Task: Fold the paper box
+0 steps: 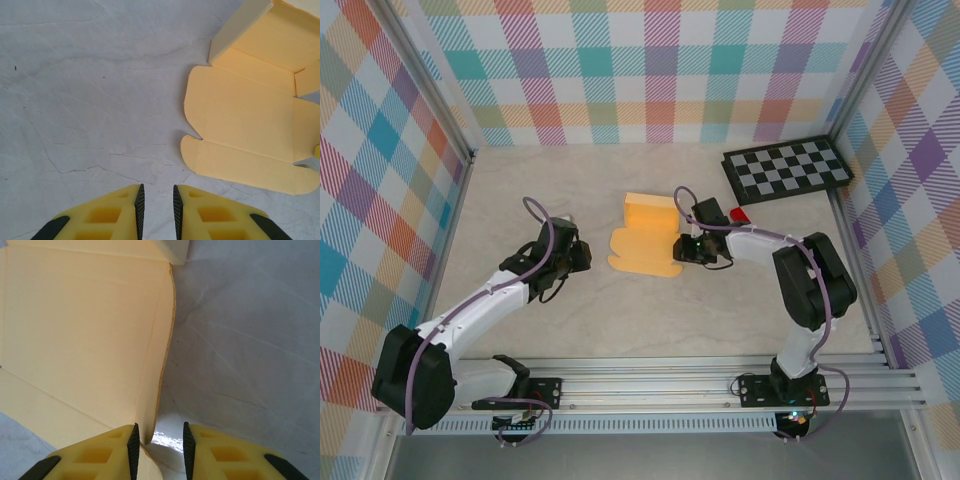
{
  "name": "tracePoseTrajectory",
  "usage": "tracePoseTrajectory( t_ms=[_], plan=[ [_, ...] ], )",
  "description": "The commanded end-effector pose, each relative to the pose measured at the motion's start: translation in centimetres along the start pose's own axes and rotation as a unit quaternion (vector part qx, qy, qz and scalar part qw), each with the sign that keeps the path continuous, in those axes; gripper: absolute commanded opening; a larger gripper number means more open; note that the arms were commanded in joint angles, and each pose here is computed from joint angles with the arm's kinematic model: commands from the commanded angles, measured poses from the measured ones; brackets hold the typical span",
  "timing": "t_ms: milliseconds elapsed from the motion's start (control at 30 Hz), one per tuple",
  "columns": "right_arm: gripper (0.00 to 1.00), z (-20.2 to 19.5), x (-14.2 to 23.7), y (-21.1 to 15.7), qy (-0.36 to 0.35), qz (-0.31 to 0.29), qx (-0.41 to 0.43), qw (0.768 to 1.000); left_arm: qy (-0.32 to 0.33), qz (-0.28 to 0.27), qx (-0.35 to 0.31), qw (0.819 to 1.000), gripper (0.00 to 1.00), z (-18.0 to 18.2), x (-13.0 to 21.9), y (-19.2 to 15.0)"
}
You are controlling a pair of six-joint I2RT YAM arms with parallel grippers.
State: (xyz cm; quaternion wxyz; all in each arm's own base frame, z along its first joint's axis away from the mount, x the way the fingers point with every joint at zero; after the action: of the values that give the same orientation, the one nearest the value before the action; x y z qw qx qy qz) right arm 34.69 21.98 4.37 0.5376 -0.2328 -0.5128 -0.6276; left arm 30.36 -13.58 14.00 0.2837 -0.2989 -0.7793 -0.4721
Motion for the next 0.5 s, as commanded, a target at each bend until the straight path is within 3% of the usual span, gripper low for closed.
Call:
tracePoseTrajectory(
  t_ms=[0, 167, 333, 467],
  plan=[
    [0.30, 1.3, 0.1, 2.4, 0.019, -0.035, 0.010, 0.999, 0.003, -0.009, -0.003, 1.000, 0.26, 0.1, 0.3, 0.5],
    [0.27, 1.4, -0.3, 2.8, 0.022, -0.033, 0.011, 0.999, 0.003, -0.010, -0.004, 1.000, 0.26, 0.1, 0.2, 0.5],
    [0.02, 1.2, -0.4, 2.9, 0.011, -0.022, 0.029, 0.999, 0.004, -0.014, -0.006, 1.000, 0.25, 0.1, 0.7, 0.7],
    [0.00, 1.3, 3.0, 4.0, -0.022, -0.031, 0.101, 0.994, 0.019, -0.018, -0.012, 1.000, 0.25, 0.4, 2.4, 1.4]
  ],
)
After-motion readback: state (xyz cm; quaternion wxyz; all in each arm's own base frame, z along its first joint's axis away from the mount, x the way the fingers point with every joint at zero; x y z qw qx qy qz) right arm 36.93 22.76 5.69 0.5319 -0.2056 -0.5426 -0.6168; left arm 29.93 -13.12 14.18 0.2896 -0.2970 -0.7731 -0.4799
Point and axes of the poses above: each hand's point on the last joint's axis, 136 mm out from that joint toward the fingers, its own x axis back along the fingers, its own z axis along the line the jaws close on, y = z × x, the point moved 1 cm from there along x, back along the fingers, and after that the axes turned 9 degrees about x, right-handed, at the moved point
